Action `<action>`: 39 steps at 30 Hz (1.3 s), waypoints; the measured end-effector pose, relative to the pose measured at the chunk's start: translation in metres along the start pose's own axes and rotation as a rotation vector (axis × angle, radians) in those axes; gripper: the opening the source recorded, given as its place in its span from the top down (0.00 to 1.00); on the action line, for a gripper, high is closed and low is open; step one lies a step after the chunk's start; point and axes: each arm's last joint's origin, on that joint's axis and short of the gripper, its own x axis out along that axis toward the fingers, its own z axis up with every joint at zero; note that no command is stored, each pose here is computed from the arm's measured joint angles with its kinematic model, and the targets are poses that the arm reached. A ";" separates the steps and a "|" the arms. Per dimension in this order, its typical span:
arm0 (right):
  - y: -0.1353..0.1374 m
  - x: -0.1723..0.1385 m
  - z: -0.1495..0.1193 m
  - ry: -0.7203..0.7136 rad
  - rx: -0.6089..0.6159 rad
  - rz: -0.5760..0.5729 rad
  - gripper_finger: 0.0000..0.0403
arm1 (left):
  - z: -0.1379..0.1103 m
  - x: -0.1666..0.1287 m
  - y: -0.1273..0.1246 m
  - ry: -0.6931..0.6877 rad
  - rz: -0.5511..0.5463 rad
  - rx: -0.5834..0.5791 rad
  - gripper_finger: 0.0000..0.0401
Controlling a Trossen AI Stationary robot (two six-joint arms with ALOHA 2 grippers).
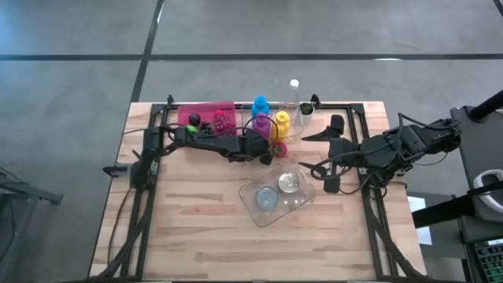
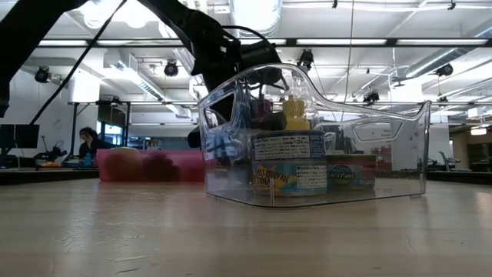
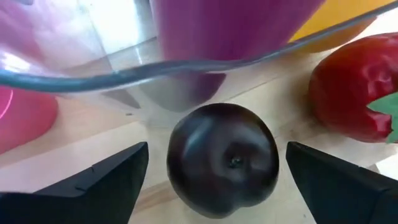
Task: Pick & Place Food Item
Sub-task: Put the plum into the pink bin
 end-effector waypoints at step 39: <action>0.000 0.000 0.000 0.000 0.000 0.000 0.27 | 0.007 -0.045 0.011 0.084 -0.007 0.024 0.47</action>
